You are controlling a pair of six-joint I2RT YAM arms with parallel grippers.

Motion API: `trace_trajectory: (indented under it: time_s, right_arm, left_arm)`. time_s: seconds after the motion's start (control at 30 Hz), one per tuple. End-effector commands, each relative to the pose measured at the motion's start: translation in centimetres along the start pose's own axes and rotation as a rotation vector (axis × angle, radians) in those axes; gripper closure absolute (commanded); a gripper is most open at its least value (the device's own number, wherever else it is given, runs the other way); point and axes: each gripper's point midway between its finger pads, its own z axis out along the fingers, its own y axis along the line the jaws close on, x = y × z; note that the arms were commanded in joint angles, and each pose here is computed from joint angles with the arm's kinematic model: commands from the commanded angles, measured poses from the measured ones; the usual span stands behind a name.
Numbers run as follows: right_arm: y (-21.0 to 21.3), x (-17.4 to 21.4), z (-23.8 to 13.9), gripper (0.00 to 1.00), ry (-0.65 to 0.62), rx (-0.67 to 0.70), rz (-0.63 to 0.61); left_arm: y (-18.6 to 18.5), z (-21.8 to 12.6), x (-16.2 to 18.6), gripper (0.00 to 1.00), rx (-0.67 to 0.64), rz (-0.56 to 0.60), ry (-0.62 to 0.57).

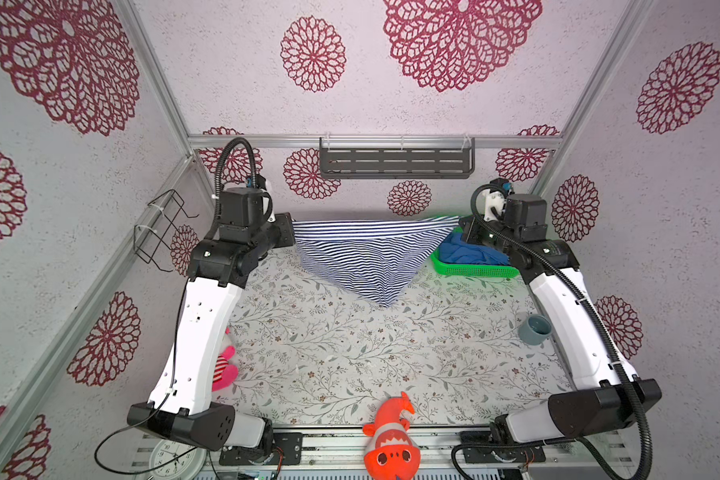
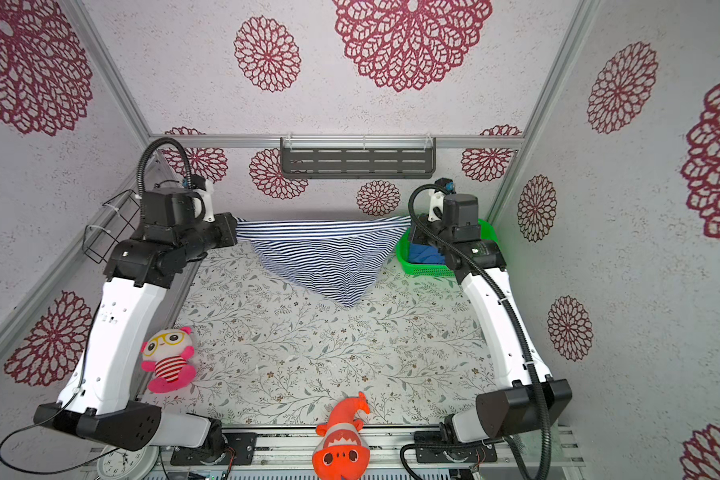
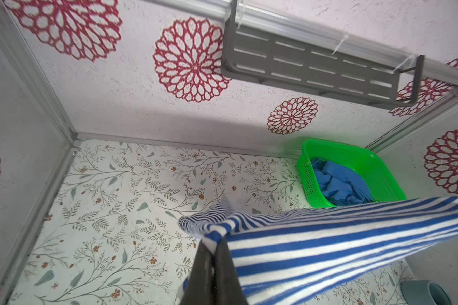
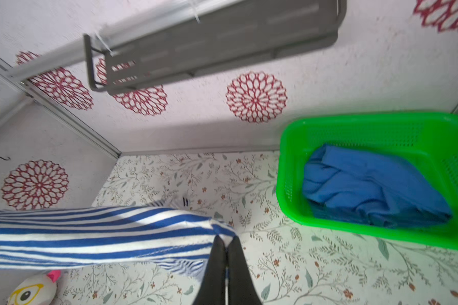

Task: Fold and stack the tank tops
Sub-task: 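Lift the hem with both grippers and raise the tank top away from the robot, then swing the raised tank top toward the robot with both grippers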

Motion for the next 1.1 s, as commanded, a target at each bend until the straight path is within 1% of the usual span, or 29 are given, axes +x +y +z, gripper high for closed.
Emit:
trace_trajectory:
  time_s: [0.0, 0.1, 0.2, 0.3, 0.37, 0.43, 0.5, 0.57, 0.7, 0.8, 1.07]
  right_arm:
    - [1.5, -3.0, -3.2, 1.0, -0.1, -0.031, -0.056]
    - [1.8, -3.7, -2.7, 1.0, -0.123, -0.049, -0.062]
    - [1.6, -4.4, -1.0, 1.0, -0.125, -0.038, -0.091]
    - [0.8, -5.6, 1.0, 1.0, -0.133, 0.004, -0.125]
    - [0.5, -6.5, 2.1, 1.0, -0.143, 0.026, -0.137]
    - [0.5, -7.3, 2.5, 1.0, -0.144, 0.032, -0.142]
    - [1.1, -7.8, 2.3, 1.0, -0.143, 0.01, -0.145]
    - [1.8, -7.9, 1.5, 1.0, -0.144, -0.015, -0.151]
    - [3.1, -7.1, -0.7, 1.0, -0.117, -0.056, -0.18]
    - [5.2, -6.0, -2.9, 1.0, -0.101, -0.132, -0.202]
    - [10.6, -3.8, -9.4, 1.0, -0.067, -0.355, -0.221]
  left_arm:
    - [0.9, -3.0, -0.8, 1.0, -0.045, 0.068, -0.026]
    - [1.5, -2.8, -1.7, 1.0, -0.064, 0.086, -0.051]
    - [1.7, -0.9, -2.9, 1.0, -0.042, 0.085, -0.049]
    - [2.4, 1.6, -3.4, 1.0, 0.011, 0.026, -0.031]
    - [3.1, 2.4, -4.2, 1.0, -0.021, 0.015, -0.058]
    - [3.0, 2.5, -5.0, 1.0, -0.015, 0.002, -0.081]
    - [2.4, 1.9, -5.7, 1.0, 0.008, 0.0, -0.099]
    - [2.5, 0.8, -5.9, 1.0, -0.005, 0.007, -0.109]
    - [3.0, -2.4, -6.0, 1.0, -0.043, 0.012, -0.156]
    - [3.1, -5.6, -6.0, 1.0, -0.049, 0.001, -0.208]
    - [3.0, -15.4, -7.0, 1.0, -0.059, -0.01, -0.365]
